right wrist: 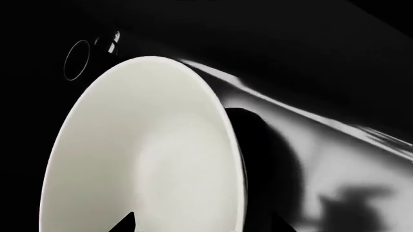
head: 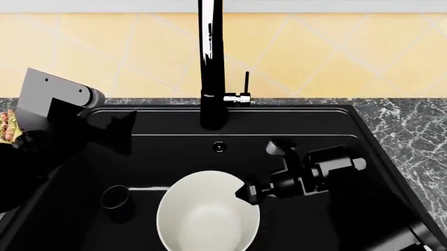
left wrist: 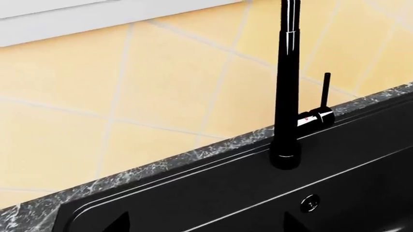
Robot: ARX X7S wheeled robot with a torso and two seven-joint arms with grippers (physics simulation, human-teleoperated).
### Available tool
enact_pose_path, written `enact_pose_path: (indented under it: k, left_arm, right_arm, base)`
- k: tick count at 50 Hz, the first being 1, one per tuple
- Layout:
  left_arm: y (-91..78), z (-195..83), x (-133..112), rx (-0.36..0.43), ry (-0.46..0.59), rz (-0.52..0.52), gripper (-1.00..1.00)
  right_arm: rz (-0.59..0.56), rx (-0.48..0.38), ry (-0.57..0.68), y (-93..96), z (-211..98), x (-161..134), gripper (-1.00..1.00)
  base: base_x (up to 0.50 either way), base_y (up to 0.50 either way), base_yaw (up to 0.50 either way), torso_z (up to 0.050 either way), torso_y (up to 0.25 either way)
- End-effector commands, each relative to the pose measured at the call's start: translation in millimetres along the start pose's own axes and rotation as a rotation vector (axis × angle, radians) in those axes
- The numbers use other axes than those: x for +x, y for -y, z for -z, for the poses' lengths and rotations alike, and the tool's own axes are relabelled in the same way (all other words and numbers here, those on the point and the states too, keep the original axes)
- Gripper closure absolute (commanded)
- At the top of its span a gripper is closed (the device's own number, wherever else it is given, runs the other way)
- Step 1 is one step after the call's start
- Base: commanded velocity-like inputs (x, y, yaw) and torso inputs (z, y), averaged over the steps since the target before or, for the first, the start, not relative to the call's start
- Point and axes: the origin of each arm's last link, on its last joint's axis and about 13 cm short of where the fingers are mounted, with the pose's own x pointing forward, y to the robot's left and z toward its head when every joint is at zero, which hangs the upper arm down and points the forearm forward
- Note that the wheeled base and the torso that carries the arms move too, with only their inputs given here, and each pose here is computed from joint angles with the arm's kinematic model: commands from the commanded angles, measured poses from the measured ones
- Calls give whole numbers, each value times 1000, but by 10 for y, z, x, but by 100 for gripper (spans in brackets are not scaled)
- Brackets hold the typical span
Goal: Pick the cup and bowl from the sink and place them on the counter for drying.
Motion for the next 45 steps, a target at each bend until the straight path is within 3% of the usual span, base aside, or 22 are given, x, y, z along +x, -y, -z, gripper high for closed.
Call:
enact_pose_path:
  k: [1, 17, 42, 43, 45]
  left_arm:
    - [-5, -22, 26, 6, 9, -17, -100]
    - [0, 25, 30, -1, -1, -7, -100]
    - [0, 54, 33, -4, -5, -4, -100]
    - [7, 56, 38, -4, -4, -4, -100]
    - [-10, 49, 32, -5, -4, -3, -100]
  right_arm:
    - [-33, 35, -21, 17, 116, 97, -100]
    - [38, 79, -17, 67, 189, 79, -100]
    - [-2, 81, -6, 43, 172, 98, -100]
    - [3, 81, 1, 45, 166, 92, 100]
    - [-2, 88, 4, 43, 165, 89, 100]
  base:
    - [0, 0, 0, 0, 0]
    - [0, 0, 0, 0, 0]
    - [0, 0, 0, 0, 0]
    - [0, 0, 0, 0, 0]
    - [0, 0, 0, 0, 0]
